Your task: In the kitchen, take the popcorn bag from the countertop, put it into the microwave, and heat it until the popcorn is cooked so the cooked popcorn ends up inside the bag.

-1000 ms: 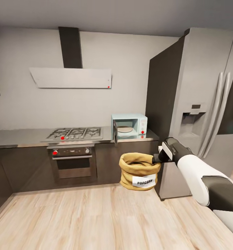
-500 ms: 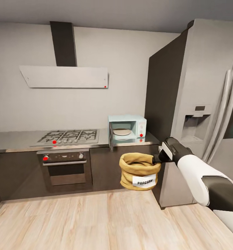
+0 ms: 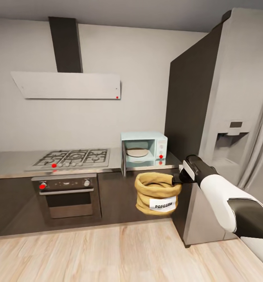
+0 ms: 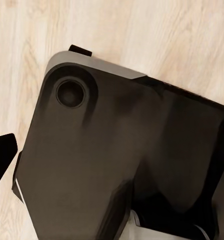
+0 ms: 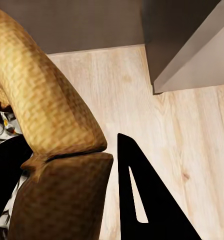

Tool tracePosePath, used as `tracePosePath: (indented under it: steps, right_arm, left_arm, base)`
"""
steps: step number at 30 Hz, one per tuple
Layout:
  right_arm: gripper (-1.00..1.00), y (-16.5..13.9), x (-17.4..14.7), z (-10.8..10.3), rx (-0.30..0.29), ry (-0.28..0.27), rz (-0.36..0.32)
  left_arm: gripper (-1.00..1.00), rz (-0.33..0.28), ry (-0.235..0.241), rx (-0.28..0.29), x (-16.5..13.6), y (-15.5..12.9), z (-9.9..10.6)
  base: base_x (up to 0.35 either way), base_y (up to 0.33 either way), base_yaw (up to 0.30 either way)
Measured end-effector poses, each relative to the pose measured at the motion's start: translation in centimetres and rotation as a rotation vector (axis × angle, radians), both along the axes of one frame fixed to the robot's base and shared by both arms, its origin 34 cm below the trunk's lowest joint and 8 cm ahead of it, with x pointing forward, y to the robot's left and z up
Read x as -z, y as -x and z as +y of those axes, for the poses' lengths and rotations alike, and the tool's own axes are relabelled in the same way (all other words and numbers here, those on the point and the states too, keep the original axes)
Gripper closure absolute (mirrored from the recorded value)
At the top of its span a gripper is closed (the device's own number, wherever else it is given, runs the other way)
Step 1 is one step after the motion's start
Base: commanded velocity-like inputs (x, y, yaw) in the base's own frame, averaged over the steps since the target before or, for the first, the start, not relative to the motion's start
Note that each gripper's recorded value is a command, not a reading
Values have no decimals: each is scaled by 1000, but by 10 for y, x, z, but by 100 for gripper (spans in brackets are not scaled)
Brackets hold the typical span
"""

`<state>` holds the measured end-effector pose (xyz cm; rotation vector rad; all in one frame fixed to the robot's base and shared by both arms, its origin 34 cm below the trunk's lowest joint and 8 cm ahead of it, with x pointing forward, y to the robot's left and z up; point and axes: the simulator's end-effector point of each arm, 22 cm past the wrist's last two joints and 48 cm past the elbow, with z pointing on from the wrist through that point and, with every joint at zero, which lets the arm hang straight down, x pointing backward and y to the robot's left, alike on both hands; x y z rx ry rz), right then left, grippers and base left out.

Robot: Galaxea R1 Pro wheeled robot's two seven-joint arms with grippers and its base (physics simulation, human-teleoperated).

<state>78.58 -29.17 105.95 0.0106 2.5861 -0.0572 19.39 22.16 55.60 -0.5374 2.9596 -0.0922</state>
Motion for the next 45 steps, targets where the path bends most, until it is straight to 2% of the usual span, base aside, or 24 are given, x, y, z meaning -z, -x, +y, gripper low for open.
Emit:
tracePosePath:
  steps: [15, 29, 45]
  right_arm:
    - [100, 0, 0, 0, 0, 0, 0]
    - [100, -1, 0, 1, -1, 5, -2]
    - [100, 3, -17, 10, -15, -4, 2]
  left_arm:
    - [-100, -2, -1, 0, 0, -1, 0]
    - [-100, -7, -7, -5, 0, -4, 1]
    - [-100, -8, -8, -5, -18, 0, 2]
  base:
    - [303, 0, 0]
    - [8, 0, 0]
    - [0, 0, 0]
